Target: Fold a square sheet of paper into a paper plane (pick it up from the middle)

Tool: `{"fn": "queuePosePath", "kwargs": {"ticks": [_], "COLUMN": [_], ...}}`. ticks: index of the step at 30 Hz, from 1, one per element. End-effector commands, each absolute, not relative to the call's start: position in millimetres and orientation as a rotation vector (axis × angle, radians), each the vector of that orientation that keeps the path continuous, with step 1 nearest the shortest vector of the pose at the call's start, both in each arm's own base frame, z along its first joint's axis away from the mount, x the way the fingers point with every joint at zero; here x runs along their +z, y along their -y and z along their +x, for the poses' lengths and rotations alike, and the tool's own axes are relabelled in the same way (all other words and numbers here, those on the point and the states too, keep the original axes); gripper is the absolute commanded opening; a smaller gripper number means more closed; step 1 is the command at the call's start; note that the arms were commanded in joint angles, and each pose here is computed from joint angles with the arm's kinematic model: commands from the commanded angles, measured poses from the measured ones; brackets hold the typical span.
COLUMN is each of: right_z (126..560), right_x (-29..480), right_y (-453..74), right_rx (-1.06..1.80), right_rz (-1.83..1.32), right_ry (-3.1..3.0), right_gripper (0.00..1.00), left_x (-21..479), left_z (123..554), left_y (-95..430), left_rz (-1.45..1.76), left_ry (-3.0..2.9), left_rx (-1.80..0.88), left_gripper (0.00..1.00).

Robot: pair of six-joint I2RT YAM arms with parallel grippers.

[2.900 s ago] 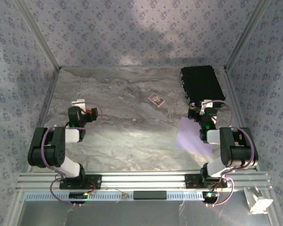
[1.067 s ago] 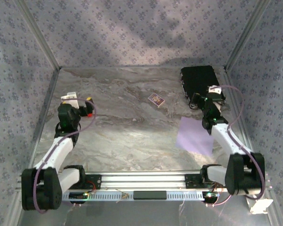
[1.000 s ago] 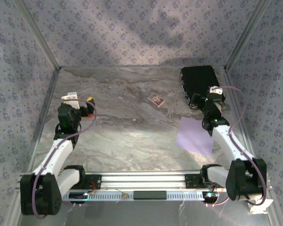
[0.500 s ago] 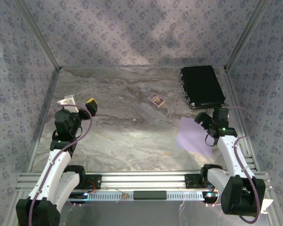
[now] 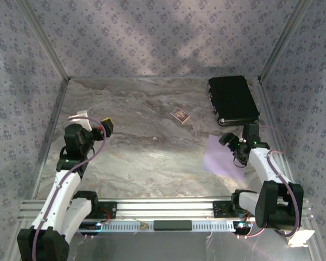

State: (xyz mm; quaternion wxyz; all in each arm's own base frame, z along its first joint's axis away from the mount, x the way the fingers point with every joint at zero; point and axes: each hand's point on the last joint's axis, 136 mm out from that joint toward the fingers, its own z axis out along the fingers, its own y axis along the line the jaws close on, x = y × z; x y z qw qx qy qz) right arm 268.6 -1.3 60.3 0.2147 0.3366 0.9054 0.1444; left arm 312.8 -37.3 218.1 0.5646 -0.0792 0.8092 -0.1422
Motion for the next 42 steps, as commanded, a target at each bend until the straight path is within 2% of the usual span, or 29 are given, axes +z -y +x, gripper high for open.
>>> {"fn": "queuePosePath", "kwargs": {"ticks": [1, 7, 18, 28, 33, 37, 42], "right_z": [269.9, 274.4, 260.5, 255.2, 264.7, 269.8, 270.6], "right_x": [57.1, 48.2, 24.4, 21.7, 41.4, 58.6, 52.8], "right_y": [-0.6, -21.7, -45.9, -130.8, -177.4, -177.5, -158.9], "right_rx": [0.413, 0.534, 0.458, 0.613, 0.675, 0.587, 0.579], "right_rz": [0.959, 0.917, 0.903, 0.841, 0.7, 0.57, 0.507], "right_ry": [-2.519, -2.588, -2.704, -2.702, -2.713, -2.718, -2.75], "right_gripper": [0.99, 0.99, 0.99, 0.99, 0.99, 0.99, 0.99], "left_x": [226.5, 222.1, 214.1, 213.9, 215.6, 214.9, 213.2], "left_z": [311.5, 312.9, 305.8, 307.7, 303.4, 300.9, 301.7], "left_y": [43.0, 26.0, 19.4, 41.1, 50.2, 59.5, 58.3], "left_rz": [-0.159, -0.299, -0.424, -0.361, -0.323, -0.293, -0.282], "left_ry": [-1.903, -1.909, -1.958, -1.962, -1.974, -1.998, -2.033], "left_rx": [-0.358, -0.337, -0.36, -0.502, -0.555, -0.608, -0.579], "left_gripper": [1.0, 1.0, 1.0, 1.0, 1.0, 1.0, 1.0]}}
